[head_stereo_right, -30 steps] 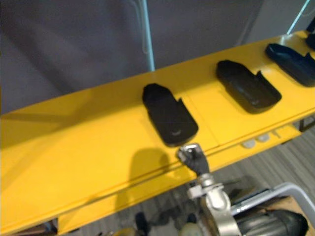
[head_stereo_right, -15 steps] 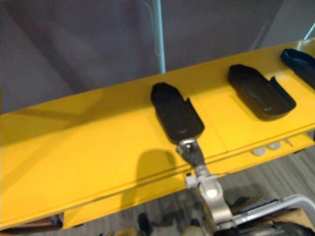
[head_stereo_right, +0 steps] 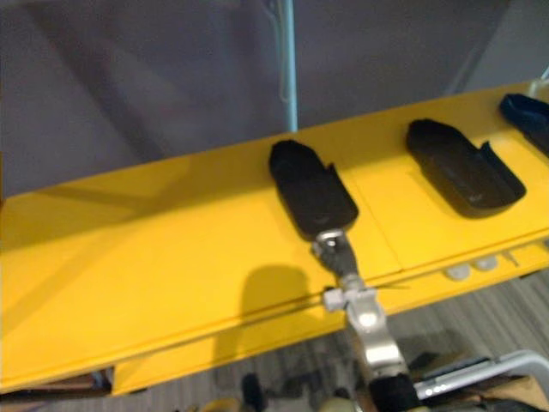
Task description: Walk over and take plastic housings, then place them on the shelf
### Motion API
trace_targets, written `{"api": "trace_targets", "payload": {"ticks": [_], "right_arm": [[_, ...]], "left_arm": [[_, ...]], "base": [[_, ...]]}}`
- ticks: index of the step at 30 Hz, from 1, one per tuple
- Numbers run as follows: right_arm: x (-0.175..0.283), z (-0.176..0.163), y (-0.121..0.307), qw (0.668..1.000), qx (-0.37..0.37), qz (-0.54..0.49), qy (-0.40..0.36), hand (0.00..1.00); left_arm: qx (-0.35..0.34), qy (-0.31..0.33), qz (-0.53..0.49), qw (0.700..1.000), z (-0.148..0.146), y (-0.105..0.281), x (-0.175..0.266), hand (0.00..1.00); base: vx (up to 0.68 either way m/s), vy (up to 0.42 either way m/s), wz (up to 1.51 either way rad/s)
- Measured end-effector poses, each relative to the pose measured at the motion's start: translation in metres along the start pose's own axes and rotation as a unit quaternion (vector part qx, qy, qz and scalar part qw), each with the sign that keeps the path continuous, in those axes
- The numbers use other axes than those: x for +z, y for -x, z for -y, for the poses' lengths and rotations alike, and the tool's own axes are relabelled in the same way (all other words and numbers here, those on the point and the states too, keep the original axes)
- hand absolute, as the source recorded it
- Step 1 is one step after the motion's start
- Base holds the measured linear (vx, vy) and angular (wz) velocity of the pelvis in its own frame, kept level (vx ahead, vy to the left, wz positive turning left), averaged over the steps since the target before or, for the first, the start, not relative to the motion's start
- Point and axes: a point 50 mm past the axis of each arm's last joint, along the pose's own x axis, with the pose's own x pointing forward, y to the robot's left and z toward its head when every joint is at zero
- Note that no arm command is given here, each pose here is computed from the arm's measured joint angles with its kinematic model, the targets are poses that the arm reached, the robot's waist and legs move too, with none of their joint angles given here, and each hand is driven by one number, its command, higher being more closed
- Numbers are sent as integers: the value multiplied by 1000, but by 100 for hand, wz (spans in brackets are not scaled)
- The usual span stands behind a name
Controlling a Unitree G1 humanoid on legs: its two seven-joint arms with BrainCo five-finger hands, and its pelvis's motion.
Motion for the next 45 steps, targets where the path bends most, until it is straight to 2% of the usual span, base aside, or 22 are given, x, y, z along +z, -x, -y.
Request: {"api": "trace_targets", "payload": {"ticks": [5,8,11,13,19,22,23,28,34,45], "right_arm": [[6,-6,0,998,32,18,-41,0],[41,-10,4,990,51,107,-73,0],[85,-3,13,968,40,228,-101,0],[107,16,23,949,3,296,-108,0],[135,56,47,915,-120,374,-90,0],[132,69,54,921,-172,342,-71,0],[122,75,52,934,-187,297,-73,0],[83,82,41,965,-188,160,-84,0],[35,83,30,979,-177,31,-99,0],[12,84,12,985,-141,-20,-94,0]], "left_arm": [[0,-11,1,1000,0,0,1,0],[1,-8,4,1000,0,0,0,0],[2,-7,10,1000,-1,1,1,0],[6,-5,14,1000,-3,1,0,0],[13,8,19,1000,-5,2,0,0],[16,15,21,1000,-5,2,-1,0],[17,14,21,1000,-6,3,-1,0],[16,7,20,1000,-7,3,-1,0],[15,4,17,1000,-7,3,-1,0],[8,1,7,1000,-2,1,-1,0]], "base": [[0,0,0],[-1,-4,-2],[-7,-2,-18],[-11,6,-15],[-6,3,-11],[0,0,0],[0,0,0],[0,0,0],[9,2,2],[3,6,5]]}}
